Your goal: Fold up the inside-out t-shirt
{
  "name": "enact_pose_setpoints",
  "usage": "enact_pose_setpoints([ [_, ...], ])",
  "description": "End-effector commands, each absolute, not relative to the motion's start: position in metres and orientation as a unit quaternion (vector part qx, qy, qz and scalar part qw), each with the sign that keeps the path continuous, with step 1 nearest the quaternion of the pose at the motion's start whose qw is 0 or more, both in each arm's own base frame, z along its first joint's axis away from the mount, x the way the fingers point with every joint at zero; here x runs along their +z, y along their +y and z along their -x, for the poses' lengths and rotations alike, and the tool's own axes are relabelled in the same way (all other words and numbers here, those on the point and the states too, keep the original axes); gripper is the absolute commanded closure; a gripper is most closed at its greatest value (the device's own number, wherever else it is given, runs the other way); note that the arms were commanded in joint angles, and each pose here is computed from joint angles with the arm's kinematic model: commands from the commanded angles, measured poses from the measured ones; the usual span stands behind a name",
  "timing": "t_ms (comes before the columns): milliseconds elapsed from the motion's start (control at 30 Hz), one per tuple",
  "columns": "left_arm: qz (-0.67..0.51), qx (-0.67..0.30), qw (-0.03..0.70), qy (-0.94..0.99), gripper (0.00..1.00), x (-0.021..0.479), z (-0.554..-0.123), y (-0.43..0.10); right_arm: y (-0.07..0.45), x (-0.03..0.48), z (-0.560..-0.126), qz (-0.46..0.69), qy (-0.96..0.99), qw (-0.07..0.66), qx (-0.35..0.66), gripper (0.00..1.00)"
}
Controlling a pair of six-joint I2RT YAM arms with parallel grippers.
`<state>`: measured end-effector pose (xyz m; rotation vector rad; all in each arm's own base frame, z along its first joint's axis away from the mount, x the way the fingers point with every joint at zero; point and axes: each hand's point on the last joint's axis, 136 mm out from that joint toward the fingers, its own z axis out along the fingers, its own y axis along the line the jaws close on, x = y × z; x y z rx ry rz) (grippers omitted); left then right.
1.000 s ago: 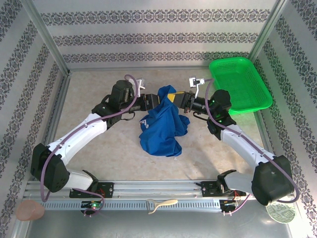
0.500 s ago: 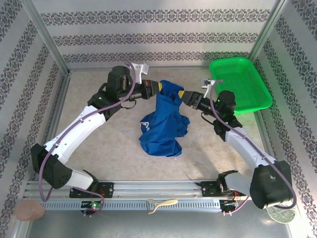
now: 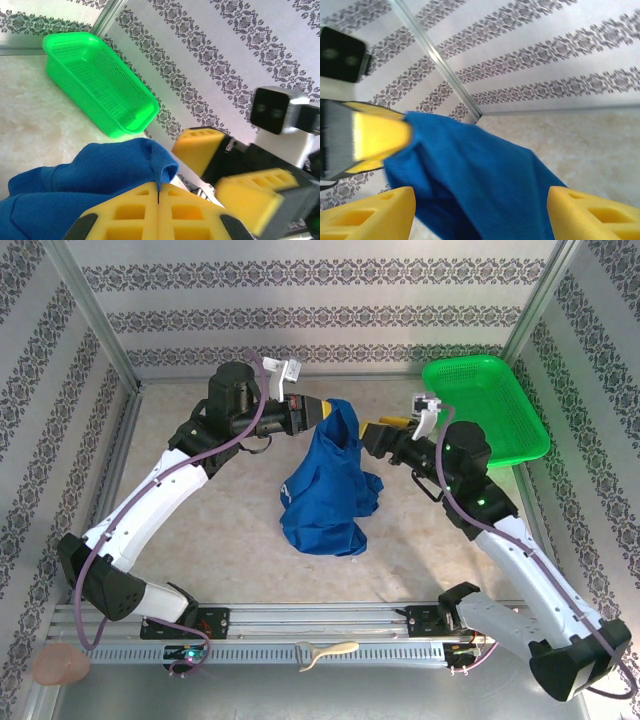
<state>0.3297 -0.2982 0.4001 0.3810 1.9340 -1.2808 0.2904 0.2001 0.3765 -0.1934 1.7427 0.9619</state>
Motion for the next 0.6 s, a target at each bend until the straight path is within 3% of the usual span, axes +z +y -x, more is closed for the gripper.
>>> enact_pose_setpoints([
  [0, -0.148, -0.513, 0.379, 0.756, 1.0, 0.403, -0.327, -0.296, 0.202, 0.364, -0.305, 0.098, 0.765, 0.55, 0.32, 0.29],
  [267, -0.147, -0.512, 0.381, 0.756, 1.0, 0.406, -0.324, -0.294, 0.221, 0.342, -0.326, 0.115, 0.799, 0.538, 0.242, 0.34],
  [300, -0.147, -0.512, 0.38, 0.756, 1.0, 0.405, -0.324, -0.294, 0.216, 0.337, -0.33, 0.101, 0.804, 0.539, 0.227, 0.4],
  [333, -0.147, -0.512, 0.379, 0.757, 1.0, 0.404, -0.324, -0.294, 0.206, 0.333, -0.334, 0.082, 0.81, 0.544, 0.206, 0.53],
  [367, -0.146, -0.511, 0.377, 0.759, 1.0, 0.402, -0.323, -0.294, 0.193, 0.328, -0.338, 0.055, 0.816, 0.547, 0.181, 0.73],
  [433, -0.142, -0.503, 0.374, 0.766, 1.0, 0.396, -0.324, -0.292, 0.177, 0.327, -0.339, 0.024, 0.816, 0.551, 0.173, 1.0],
  [567, -0.109, -0.474, 0.38, 0.787, 1.0, 0.389, -0.351, -0.273, 0.18, 0.367, -0.336, 0.039, 0.791, 0.554, 0.256, 1.0],
])
